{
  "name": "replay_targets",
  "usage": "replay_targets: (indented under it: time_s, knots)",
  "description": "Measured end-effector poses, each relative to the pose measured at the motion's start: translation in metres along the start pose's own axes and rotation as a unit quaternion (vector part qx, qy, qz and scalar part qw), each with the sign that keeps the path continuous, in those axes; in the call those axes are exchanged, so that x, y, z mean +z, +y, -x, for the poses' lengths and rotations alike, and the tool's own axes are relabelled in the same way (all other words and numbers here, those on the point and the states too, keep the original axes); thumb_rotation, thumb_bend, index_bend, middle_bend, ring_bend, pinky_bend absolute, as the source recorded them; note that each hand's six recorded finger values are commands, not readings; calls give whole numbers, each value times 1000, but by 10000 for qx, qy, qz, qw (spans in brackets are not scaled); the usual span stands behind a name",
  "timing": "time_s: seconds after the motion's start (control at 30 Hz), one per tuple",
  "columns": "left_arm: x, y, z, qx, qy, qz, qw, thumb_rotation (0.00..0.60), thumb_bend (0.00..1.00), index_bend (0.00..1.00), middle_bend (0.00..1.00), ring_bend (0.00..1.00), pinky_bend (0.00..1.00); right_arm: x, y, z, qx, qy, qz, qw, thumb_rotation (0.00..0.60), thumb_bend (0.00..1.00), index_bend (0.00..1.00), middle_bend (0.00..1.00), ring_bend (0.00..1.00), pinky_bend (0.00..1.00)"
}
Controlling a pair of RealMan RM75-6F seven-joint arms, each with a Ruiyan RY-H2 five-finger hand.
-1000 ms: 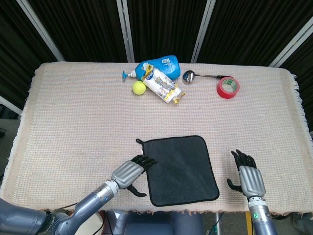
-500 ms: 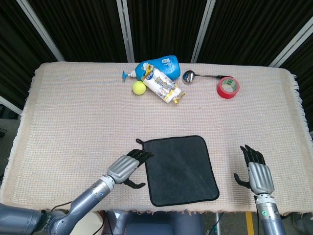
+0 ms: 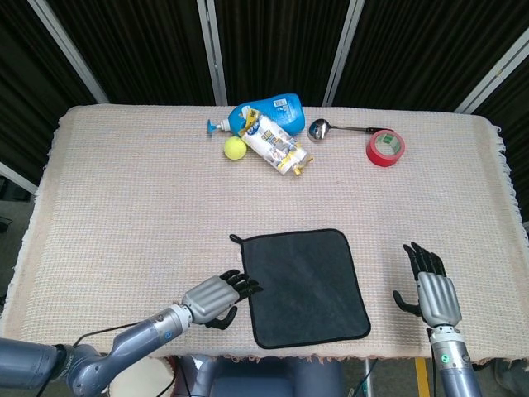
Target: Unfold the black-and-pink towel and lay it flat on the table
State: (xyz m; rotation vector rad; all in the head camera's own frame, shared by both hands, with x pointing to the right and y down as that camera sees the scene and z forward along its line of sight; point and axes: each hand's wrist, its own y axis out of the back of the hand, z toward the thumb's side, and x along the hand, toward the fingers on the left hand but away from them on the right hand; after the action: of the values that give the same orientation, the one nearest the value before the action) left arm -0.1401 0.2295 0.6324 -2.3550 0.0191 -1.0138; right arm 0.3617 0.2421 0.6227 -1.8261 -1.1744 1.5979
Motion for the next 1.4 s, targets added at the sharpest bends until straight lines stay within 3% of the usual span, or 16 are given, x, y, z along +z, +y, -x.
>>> replay_targets:
  time_s: [0.33, 0.67, 1.4]
  knots:
    - [31, -26, -10, -476, -356, -330, 9977, 600, 773, 86, 55, 0, 24, -1, 2, -1, -42, -7, 38, 10000, 600, 351, 0, 0, 0, 0]
    - [48, -46, -17, -785, -449, -411, 9950, 600, 773, 86, 58, 0, 24, -4, 4, -1, -70, -32, 93, 9999, 600, 350, 0, 0, 0, 0]
    - [39, -62, 1, -1028, -338, -497, 9929, 600, 773, 84, 65, 0, 24, 0, 2, -2, -65, 14, 82, 9999, 600, 350, 0, 0, 0, 0]
